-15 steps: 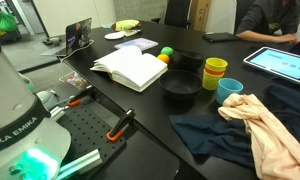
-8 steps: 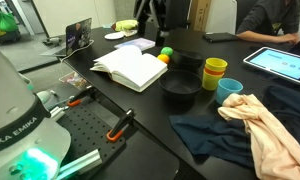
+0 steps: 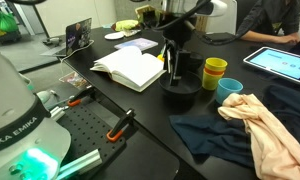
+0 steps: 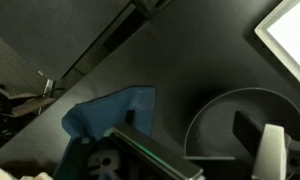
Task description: Pick up the black bowl and stack it on top of the other black bowls, pick up the blue cup and stack it in the top yellow cup
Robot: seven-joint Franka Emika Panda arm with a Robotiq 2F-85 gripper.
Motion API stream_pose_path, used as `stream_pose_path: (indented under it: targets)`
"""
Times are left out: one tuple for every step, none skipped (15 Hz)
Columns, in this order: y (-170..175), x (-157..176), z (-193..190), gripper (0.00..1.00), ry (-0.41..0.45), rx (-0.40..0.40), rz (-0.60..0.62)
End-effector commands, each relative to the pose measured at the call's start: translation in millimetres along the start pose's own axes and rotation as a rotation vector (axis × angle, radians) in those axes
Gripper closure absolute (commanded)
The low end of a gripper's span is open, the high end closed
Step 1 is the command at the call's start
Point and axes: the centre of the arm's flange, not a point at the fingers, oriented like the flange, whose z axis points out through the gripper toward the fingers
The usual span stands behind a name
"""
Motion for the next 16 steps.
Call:
stream_pose_path:
  targets:
    - [-16.7, 23.8, 35.3, 0.00, 0.038, -0.025, 0.187]
    - [-17.0, 29.3, 42.4, 0.00, 0.038, -0.024, 0.233]
    - [-17.8, 33.5, 48.7, 0.00, 0.035, -0.023, 0.274]
    - [-19.1, 36.9, 55.8, 0.00, 0.033, -0.032, 0.303]
    - [-20.4, 39.7, 62.6, 0.00, 0.035, -0.042, 0.324]
    - [-22.8, 41.8, 67.6, 0.00, 0.044, -0.048, 0.338]
    - [-25.3, 44.6, 71.3, 0.00, 0.048, -0.053, 0.353]
    - [-29.6, 48.0, 74.2, 0.00, 0.057, -0.057, 0.361]
    - [-33.0, 50.3, 76.5, 0.00, 0.059, -0.061, 0.369]
    - [-38.1, 52.1, 79.3, 0.00, 0.062, -0.059, 0.378]
    - [-41.6, 53.7, 82.1, 0.00, 0.066, -0.061, 0.381]
    - [-45.4, 53.4, 86.4, 0.14, 0.062, -0.063, 0.379]
    - [-48.3, 53.3, 89.5, 0.26, 0.064, -0.069, 0.380]
    - [-50.8, 51.7, 91.7, 0.34, 0.064, -0.072, 0.379]
    - [-51.5, 50.8, 93.6, 0.42, 0.064, -0.073, 0.380]
    - [-51.5, 49.5, 94.1, 0.49, 0.062, -0.072, 0.385]
